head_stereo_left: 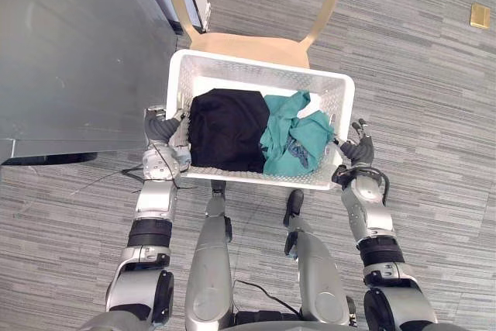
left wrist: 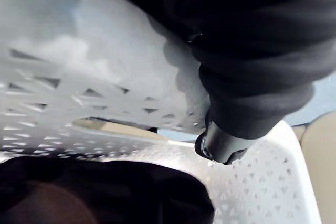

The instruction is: Pick up the laundry basket with both hands and put the clothes into the washing machine.

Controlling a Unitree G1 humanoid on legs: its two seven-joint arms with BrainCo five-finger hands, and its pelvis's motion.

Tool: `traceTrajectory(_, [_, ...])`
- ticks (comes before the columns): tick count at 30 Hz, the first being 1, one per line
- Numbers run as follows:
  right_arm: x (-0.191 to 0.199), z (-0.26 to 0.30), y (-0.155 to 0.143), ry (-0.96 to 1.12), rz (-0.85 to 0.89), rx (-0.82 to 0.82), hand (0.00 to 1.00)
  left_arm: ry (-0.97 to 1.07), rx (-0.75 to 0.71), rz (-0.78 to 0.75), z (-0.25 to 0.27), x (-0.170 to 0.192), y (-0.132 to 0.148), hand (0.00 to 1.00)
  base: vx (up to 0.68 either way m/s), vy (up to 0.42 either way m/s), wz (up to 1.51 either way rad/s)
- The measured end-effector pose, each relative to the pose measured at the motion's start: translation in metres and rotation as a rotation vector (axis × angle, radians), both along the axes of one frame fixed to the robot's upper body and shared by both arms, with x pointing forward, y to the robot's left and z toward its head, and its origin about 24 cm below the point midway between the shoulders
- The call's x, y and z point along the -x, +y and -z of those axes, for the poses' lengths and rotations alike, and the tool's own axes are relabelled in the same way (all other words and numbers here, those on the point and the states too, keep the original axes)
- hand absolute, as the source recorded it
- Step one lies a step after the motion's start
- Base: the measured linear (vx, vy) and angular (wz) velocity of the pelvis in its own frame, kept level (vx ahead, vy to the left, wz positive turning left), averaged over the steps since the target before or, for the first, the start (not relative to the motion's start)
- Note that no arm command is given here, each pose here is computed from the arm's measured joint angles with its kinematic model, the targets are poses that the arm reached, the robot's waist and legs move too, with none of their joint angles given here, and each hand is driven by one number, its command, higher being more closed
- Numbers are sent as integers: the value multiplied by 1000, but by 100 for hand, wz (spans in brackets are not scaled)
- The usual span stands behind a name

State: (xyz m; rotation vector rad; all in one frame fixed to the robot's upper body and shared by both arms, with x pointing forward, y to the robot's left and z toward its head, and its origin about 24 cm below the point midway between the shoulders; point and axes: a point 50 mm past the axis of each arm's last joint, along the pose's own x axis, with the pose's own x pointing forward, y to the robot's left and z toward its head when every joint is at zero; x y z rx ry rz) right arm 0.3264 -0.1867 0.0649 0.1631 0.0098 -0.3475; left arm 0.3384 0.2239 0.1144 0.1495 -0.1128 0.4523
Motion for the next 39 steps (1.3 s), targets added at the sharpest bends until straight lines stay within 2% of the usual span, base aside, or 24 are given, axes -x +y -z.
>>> traceTrajectory(7, [0, -2, -4, -13, 32, -5, 0, -91, 20, -104, -16, 4, 9, 0, 0, 0, 0])
traceTrajectory(12, [1, -10, -19, -50, 140, -24, 0, -226, 10, -194, -46, 7, 24, 0, -1, -5, 1])
traceTrajectory(22, [-13, -43, -17, -157, 162, -18, 0, -291, 18, -202, -66, 2, 24, 0, 4, -13, -2])
traceTrajectory(27, [-5, -62, -20, -263, 167, -6, 0, -353, 35, -177, -74, 6, 20, 0, 16, -19, -4])
traceTrajectory(32, [25, -55, -26, -300, 174, 30, 0, -438, 24, -157, -67, 40, 17, 0, -5, -34, 7])
traceTrajectory(39, [72, -32, -31, -264, 132, 90, 0, -369, 41, -181, -24, 96, 22, 0, 2, -123, 37])
